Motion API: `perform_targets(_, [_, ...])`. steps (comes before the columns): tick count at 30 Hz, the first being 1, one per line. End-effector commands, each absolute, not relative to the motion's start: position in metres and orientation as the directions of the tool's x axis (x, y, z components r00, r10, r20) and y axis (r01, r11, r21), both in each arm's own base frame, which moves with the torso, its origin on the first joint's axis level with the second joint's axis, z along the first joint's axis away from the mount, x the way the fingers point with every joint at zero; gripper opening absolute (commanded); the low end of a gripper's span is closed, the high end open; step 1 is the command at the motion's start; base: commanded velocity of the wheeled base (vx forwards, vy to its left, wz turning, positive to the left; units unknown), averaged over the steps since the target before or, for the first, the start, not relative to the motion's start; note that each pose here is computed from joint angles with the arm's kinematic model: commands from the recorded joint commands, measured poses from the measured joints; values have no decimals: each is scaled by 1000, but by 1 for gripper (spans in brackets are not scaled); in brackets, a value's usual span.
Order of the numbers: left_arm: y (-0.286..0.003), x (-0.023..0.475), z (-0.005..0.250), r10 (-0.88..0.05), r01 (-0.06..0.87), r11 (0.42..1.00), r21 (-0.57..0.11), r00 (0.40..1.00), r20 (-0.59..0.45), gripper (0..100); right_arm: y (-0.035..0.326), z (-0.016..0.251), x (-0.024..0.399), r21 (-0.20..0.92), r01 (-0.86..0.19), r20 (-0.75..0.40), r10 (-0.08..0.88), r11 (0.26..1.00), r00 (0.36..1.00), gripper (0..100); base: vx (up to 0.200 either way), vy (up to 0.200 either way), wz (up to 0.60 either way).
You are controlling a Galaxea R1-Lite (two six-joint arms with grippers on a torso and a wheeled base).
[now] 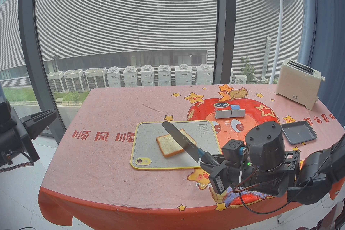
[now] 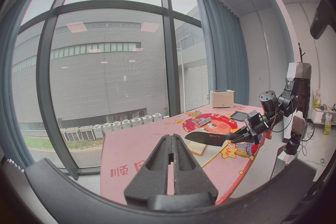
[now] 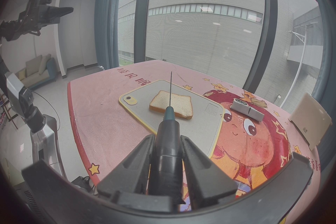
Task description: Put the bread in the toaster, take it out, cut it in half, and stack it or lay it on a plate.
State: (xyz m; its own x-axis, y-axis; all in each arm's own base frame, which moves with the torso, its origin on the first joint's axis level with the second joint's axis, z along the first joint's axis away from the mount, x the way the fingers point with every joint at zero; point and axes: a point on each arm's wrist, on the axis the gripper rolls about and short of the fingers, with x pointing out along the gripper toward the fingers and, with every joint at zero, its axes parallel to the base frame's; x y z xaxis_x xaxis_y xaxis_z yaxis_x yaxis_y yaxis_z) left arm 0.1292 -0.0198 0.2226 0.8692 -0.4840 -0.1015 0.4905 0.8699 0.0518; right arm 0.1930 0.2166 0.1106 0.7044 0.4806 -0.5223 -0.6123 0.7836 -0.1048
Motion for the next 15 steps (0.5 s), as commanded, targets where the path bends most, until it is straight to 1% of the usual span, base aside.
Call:
perform_targets(1, [-24,150,219,-502,512,858,30,851,-154,0,217,109,193,-103,-612,-526,479,784,703,0,0,0,0])
perform_targets(9, [-35,159,224,-546,557,830,32,823,-159,0,216,113,193,-98,-609,-516,483,787,708,0,0,0,0])
perform_targets(12, [-43,171,234,-569,579,814,40,809,-147,0,217,111,193,-98,-609,-521,480,787,706,0,0,0,0])
perform_targets(15, [-46,181,238,-575,585,810,40,806,-144,0,217,110,194,-99,-607,-522,479,788,706,0,0,0,0])
